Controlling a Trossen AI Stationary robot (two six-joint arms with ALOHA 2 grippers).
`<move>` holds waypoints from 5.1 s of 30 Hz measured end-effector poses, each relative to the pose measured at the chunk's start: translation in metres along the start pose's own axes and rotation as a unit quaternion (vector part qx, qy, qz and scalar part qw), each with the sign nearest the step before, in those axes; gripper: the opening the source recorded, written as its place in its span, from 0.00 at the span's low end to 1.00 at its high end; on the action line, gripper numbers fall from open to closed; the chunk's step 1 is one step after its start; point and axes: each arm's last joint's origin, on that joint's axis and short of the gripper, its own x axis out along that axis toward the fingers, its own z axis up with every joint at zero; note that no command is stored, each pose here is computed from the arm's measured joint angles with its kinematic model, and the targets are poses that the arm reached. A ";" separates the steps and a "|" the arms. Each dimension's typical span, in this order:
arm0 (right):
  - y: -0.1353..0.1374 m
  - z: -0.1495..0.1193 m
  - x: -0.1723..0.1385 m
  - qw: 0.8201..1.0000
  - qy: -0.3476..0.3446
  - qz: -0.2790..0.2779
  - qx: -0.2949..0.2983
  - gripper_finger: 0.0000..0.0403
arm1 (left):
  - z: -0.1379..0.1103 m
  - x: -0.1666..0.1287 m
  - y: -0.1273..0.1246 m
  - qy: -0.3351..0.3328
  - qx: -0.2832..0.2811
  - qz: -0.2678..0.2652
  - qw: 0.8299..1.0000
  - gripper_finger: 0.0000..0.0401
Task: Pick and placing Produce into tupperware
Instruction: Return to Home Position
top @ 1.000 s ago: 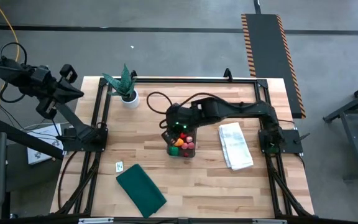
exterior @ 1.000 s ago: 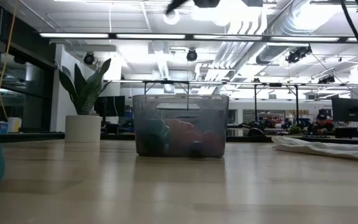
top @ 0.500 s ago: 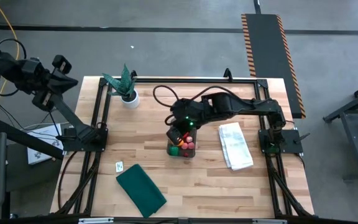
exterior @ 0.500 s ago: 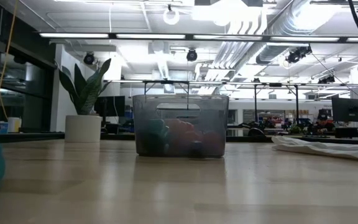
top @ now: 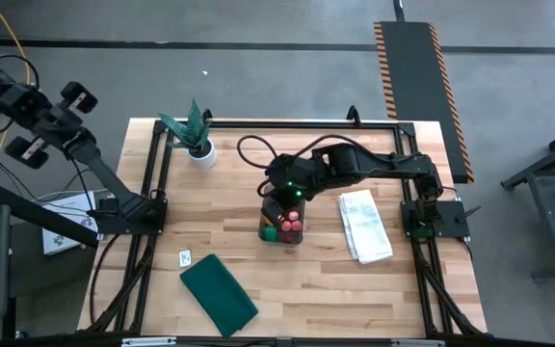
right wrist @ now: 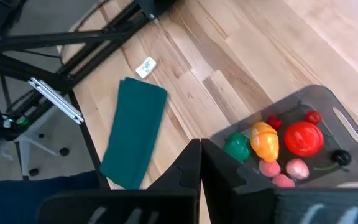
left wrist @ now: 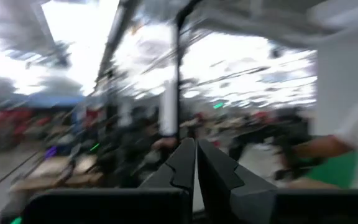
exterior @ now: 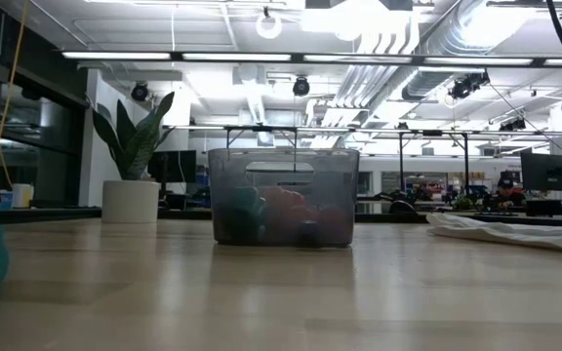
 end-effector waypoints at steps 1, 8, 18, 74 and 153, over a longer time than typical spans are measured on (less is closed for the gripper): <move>-0.001 -0.001 0.000 1.000 0.003 -0.003 0.000 0.00 | 0.002 0.000 0.000 -0.011 0.002 -0.020 1.000 0.02; -0.002 -0.001 0.000 1.000 0.006 -0.009 0.014 0.00 | 0.001 -0.001 0.014 -0.035 -0.002 -0.088 0.995 0.02; 0.001 -0.004 0.000 0.999 -0.006 -0.023 0.025 0.00 | -0.008 0.008 0.026 -0.003 -0.050 -0.139 0.989 0.00; 0.002 -0.007 0.000 0.998 -0.023 -0.053 0.015 0.00 | -0.021 0.004 -0.065 0.103 0.152 0.612 0.769 0.00; -0.020 0.003 -0.004 0.988 0.012 -0.077 -0.130 0.00 | -0.301 0.062 0.012 0.005 -0.090 0.308 0.947 0.00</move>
